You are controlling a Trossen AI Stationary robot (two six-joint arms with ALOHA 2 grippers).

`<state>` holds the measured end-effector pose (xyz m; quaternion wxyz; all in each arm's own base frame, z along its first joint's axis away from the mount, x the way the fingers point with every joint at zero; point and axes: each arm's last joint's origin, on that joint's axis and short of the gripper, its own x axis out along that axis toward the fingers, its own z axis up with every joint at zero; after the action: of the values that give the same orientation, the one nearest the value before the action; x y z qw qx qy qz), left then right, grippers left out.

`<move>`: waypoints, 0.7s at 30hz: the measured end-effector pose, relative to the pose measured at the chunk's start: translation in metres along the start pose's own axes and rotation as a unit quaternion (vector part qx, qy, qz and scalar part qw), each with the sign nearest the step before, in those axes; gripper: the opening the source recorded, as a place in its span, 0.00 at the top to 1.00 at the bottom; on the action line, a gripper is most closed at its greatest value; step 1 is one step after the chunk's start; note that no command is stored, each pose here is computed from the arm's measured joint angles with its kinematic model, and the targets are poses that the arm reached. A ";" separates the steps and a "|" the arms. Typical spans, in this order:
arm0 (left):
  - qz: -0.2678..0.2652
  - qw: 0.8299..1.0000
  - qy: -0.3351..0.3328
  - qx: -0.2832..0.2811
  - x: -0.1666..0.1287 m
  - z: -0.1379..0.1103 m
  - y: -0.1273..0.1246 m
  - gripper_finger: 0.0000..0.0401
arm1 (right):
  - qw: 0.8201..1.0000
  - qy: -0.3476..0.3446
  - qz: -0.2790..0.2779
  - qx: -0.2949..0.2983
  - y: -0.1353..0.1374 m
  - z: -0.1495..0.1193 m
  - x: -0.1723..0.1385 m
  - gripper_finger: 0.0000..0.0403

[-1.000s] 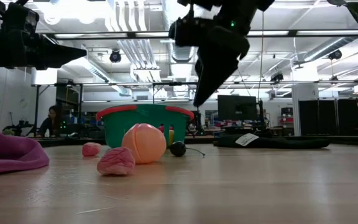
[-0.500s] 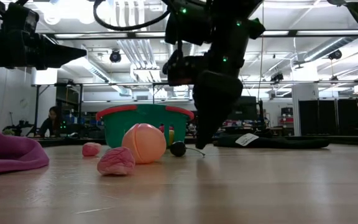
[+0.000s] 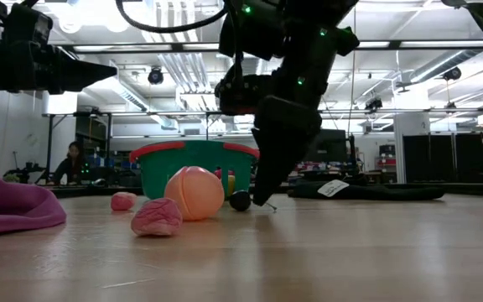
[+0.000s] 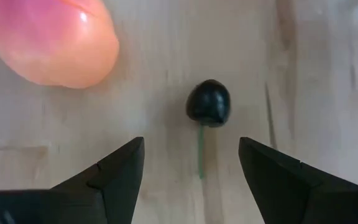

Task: Pick and placing Produce into tupperware
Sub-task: Put the black cherry into the basket

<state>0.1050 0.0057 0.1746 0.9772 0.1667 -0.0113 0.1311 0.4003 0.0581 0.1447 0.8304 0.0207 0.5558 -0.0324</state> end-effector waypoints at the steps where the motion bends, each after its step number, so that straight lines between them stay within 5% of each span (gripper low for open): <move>1: 0.000 1.000 0.000 0.000 0.000 0.000 0.000 1.00 | 1.000 0.002 0.000 0.000 0.000 -0.001 0.002 0.38; 21: 0.001 1.000 0.001 0.000 0.000 0.000 0.000 1.00 | 1.000 0.013 0.003 -0.004 0.003 -0.003 0.011 0.58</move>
<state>0.1050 0.0057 0.1746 0.9771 0.1667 -0.0107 0.1322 0.4018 0.0608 0.1333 0.8234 0.0195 0.5664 -0.0278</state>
